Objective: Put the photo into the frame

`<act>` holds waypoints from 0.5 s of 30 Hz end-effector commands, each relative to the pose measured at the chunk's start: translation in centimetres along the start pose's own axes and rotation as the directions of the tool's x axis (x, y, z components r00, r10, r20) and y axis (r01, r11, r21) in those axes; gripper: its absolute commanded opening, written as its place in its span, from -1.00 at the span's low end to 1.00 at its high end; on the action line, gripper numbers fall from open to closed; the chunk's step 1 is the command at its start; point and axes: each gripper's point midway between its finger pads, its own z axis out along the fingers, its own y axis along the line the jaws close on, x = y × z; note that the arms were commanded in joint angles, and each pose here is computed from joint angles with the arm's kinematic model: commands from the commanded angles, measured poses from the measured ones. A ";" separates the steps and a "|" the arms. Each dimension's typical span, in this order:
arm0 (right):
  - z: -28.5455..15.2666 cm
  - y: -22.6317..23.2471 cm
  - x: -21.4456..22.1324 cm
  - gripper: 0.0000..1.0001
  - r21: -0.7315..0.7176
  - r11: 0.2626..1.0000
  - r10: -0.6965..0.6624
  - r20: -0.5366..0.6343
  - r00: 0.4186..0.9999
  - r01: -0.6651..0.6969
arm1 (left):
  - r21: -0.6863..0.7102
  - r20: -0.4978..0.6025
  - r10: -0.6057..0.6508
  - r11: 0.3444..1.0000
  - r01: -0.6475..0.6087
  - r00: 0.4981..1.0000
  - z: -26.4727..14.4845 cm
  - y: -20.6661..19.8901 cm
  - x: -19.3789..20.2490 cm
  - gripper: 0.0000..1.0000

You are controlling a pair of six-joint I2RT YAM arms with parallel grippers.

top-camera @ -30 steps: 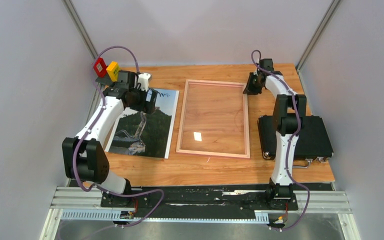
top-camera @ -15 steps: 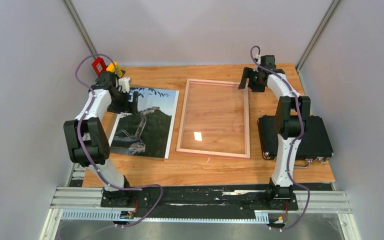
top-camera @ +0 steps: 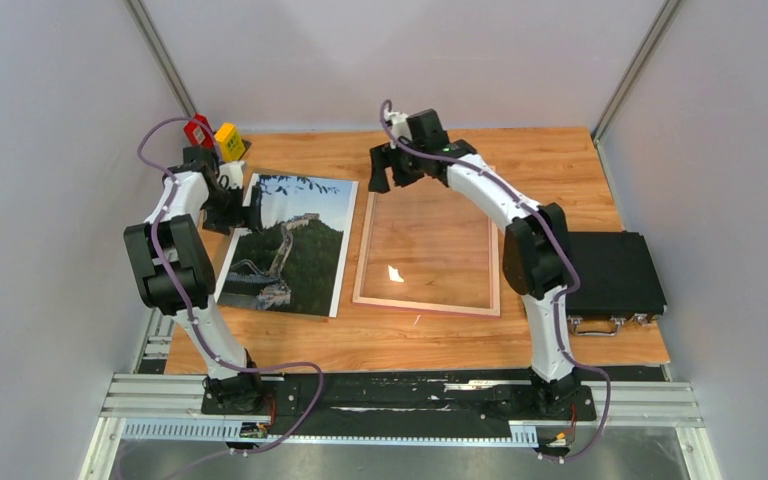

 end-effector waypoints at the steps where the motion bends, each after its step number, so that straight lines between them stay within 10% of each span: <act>1: 3.0 4.4 -1.0 0.53 -0.102 0.992 -0.071 0.021 0.997 0.073 | 0.019 0.047 0.035 0.999 -0.036 0.998 -0.6 0.3 -1.4 0.99; 15: 11.0 8.2 5.1 0.45 -0.162 0.982 0.075 -0.129 0.989 -0.096 | 0.019 0.020 0.013 1.000 -0.014 1.000 0.6 1.4 -0.7 0.98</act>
